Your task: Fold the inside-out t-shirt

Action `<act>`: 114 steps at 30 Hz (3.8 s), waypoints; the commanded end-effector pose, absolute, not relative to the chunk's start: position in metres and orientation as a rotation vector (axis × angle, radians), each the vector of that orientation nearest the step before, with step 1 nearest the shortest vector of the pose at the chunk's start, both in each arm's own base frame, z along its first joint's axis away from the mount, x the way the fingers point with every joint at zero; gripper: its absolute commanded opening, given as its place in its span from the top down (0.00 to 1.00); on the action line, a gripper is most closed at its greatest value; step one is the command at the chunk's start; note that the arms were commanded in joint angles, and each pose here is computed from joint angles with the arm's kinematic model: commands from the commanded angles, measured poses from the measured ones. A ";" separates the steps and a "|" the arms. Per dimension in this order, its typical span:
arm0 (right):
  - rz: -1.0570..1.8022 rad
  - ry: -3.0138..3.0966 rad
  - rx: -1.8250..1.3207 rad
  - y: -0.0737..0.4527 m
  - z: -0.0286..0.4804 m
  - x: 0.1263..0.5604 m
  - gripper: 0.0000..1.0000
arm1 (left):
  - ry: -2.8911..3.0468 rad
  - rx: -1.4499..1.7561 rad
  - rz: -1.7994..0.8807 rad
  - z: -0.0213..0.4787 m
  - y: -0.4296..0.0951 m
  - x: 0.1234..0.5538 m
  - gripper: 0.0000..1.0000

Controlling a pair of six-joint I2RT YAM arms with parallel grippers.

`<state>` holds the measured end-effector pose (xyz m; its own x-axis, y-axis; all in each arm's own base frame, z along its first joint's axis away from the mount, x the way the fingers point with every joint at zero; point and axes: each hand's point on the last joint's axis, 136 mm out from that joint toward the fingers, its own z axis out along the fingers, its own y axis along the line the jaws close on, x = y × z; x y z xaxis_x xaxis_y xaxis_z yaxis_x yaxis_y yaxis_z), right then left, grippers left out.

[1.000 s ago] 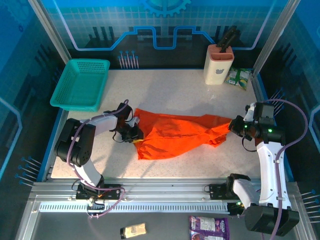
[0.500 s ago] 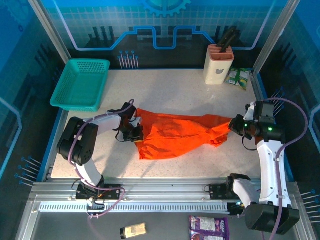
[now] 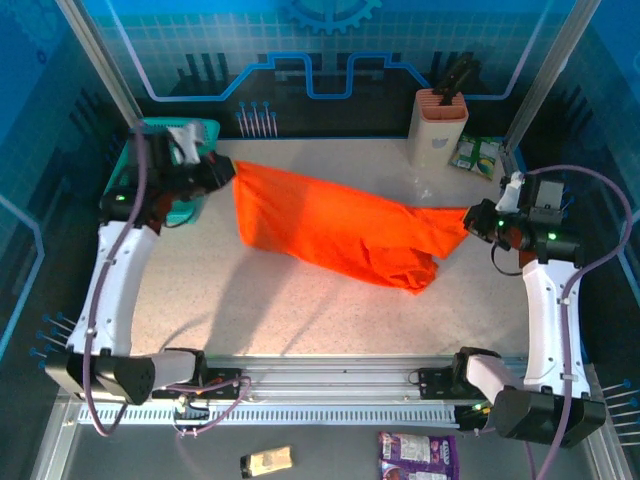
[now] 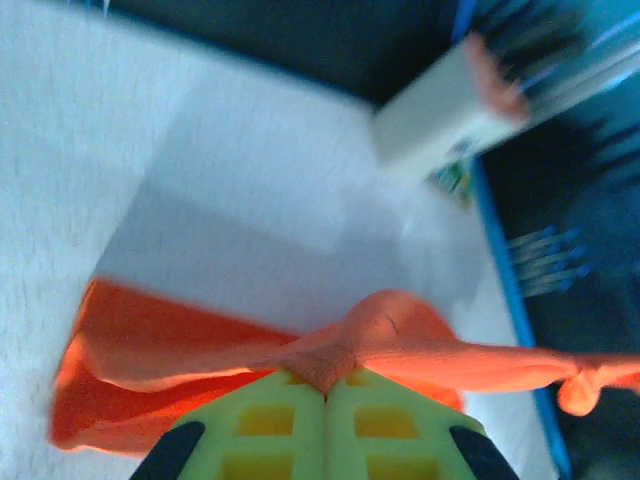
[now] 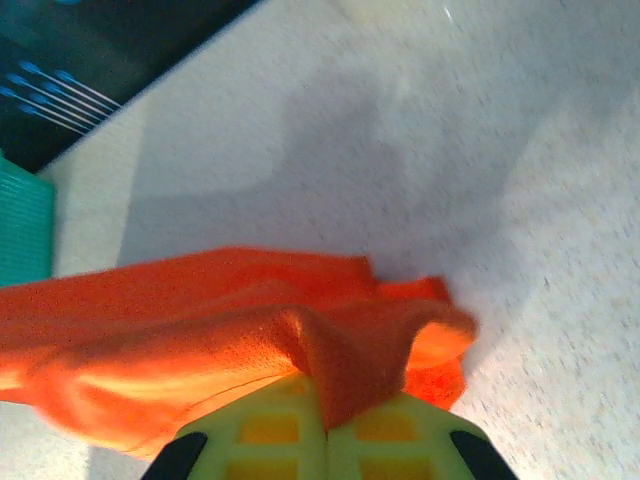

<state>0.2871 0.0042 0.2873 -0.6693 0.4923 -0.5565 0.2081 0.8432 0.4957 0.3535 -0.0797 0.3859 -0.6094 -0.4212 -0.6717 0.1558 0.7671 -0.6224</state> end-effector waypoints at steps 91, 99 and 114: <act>0.547 2.324 0.316 0.050 0.225 0.504 0.48 | 2.431 -0.509 -0.620 0.221 -0.028 0.501 0.54; 0.736 2.462 0.190 0.130 0.178 0.472 0.47 | 2.630 -0.464 -0.611 0.156 -0.097 0.417 0.61; 0.902 2.408 0.861 0.151 0.079 0.522 0.38 | 2.855 -0.505 -0.550 0.052 -0.129 0.323 0.67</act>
